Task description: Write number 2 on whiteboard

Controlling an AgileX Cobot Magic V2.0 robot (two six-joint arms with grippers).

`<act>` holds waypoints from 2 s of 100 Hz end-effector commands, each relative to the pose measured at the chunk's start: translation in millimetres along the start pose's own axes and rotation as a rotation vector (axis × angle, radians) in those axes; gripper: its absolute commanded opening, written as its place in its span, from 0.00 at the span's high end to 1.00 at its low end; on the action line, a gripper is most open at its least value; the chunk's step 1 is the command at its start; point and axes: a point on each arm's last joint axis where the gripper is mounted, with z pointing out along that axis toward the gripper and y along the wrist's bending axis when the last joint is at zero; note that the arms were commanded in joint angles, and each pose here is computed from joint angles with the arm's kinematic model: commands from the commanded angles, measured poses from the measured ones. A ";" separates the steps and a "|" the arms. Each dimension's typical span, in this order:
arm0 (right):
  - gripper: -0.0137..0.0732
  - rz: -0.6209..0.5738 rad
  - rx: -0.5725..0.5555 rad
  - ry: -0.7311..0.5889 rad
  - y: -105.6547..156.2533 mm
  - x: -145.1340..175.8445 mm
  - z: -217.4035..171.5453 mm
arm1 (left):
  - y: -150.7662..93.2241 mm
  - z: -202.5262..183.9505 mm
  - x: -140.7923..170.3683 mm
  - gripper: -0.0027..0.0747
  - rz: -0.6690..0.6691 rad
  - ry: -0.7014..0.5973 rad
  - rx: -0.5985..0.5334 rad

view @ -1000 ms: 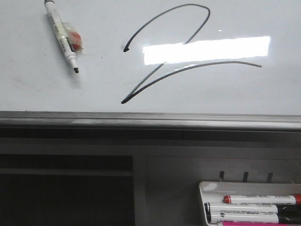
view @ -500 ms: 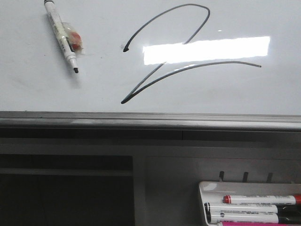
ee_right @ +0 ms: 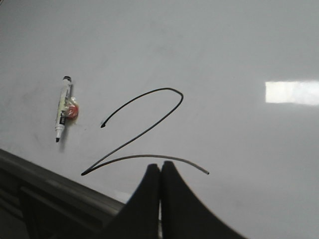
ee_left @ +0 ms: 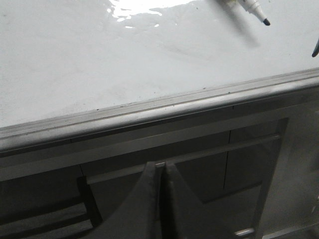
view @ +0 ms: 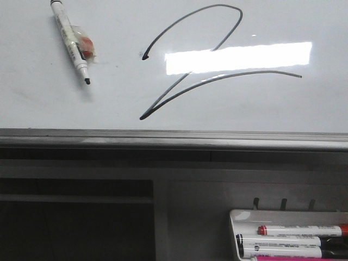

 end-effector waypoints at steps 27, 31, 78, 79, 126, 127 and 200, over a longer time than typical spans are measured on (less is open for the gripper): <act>0.93 -0.136 -0.107 -0.001 10.6 -5.6 0.1 | 0.9 -0.9 -3.0 0.99 -0.009 -0.078 -0.015; 0.93 -0.137 -0.091 -0.002 9.8 -5.8 0.0 | 0.9 -0.9 -3.0 0.99 -0.009 -0.078 -0.015; 0.93 -0.083 0.061 0.006 0.4 -0.2 -0.1 | 0.9 -0.9 -3.0 0.99 -0.009 -0.078 -0.015; 0.93 -0.060 0.062 0.005 0.4 1.2 0.1 | 0.9 -0.9 -3.0 0.99 -0.009 -0.078 -0.015; 0.93 0.191 0.296 0.285 -4.1 73.4 -8.6 | 0.8 -0.9 -3.0 0.99 -0.009 -0.078 -0.013; 0.93 0.190 0.300 0.275 -4.2 74.0 -9.2 | 0.8 -0.9 -3.0 0.99 -0.009 -0.078 -0.013; 0.93 0.178 0.337 0.256 -4.0 76.9 -16.6 | 0.7 -0.9 -3.0 0.99 -0.011 -0.078 -0.012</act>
